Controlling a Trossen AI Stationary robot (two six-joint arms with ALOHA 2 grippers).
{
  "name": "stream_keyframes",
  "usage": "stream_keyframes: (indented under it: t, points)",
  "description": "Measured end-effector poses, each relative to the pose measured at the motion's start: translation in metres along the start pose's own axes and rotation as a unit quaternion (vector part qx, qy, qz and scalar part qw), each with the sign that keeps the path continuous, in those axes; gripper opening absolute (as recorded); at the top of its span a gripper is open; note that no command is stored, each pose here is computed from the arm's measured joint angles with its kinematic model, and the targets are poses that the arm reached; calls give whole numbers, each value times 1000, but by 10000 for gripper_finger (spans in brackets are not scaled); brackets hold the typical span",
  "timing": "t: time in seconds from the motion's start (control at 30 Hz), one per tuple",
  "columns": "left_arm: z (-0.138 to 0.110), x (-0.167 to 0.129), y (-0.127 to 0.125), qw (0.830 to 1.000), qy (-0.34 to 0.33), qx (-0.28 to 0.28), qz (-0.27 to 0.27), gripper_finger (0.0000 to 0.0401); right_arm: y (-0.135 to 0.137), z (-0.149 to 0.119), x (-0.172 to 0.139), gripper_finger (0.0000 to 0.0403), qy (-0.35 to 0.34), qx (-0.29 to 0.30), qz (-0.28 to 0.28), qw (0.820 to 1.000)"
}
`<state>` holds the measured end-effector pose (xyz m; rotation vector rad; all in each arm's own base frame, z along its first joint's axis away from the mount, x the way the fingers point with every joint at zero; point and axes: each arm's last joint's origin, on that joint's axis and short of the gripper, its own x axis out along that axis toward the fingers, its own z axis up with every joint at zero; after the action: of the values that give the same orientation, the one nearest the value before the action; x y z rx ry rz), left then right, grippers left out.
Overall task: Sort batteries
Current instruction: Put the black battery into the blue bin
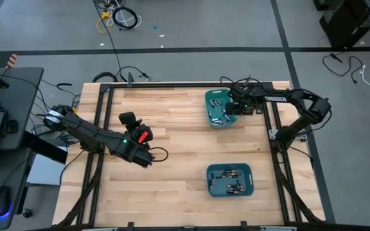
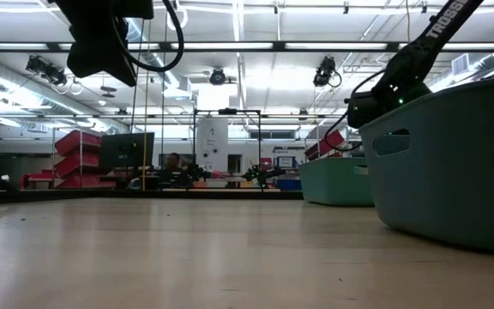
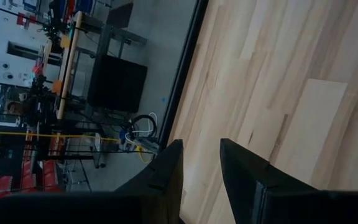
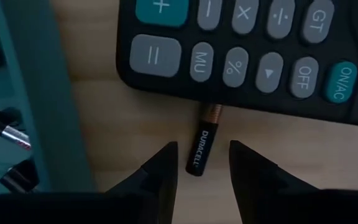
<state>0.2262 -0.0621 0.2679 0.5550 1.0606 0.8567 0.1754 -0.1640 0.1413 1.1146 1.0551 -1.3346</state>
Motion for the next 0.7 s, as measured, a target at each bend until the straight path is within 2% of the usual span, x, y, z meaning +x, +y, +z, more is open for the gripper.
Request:
stream_keyframes:
  t: [0.23,0.57,0.7]
  points:
    - [-1,-3,-2,1000,-6,3,-3,107,-5,-3,6,108,-1,-9,-1,1000]
    - [-1,-3,-2,1000,-6,-5,-3,107,-7,-4,7,13,2,-39,-7,999]
    - [-1,-3,-2,1000,-6,-5,-3,107,-7,-5,7,14,6,-51,-8,999]
